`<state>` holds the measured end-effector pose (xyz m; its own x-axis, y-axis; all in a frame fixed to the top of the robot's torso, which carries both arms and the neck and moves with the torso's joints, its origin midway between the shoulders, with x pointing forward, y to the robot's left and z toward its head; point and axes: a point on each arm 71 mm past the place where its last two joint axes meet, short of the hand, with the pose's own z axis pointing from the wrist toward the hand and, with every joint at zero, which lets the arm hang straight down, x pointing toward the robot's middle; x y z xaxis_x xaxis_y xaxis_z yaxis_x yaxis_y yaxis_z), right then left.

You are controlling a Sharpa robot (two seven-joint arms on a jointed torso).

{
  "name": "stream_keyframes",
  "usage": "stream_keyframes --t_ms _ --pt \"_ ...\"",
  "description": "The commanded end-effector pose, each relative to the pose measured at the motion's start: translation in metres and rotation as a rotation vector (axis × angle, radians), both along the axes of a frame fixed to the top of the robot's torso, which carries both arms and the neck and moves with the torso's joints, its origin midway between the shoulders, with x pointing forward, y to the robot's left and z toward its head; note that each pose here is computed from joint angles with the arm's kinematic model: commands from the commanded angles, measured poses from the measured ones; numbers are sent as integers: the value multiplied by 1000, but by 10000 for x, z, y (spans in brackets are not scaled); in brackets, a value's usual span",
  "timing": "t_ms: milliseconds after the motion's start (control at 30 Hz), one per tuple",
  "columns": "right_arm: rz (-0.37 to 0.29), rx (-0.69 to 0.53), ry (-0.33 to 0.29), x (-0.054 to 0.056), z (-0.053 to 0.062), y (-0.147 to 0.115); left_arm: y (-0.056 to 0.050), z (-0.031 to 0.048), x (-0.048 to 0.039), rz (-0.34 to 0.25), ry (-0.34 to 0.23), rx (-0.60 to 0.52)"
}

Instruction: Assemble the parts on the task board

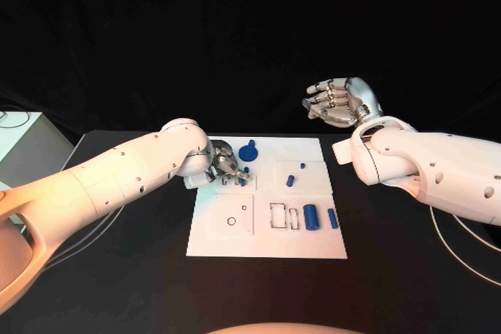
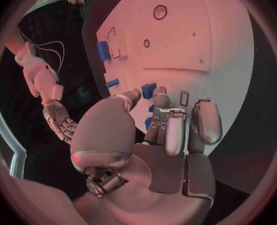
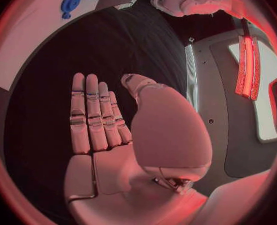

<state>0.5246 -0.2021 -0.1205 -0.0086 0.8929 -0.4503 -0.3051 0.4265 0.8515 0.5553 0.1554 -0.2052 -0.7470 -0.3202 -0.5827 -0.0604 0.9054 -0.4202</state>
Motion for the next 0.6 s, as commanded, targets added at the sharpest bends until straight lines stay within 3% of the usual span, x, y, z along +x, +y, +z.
stream_keyframes --t_ms 33,600 --pt "11 1 -4 1 5 14 -19 -1 -7 -13 9 0" --pt "18 -5 1 15 -15 43 -28 -12 -9 -13 19 -8"
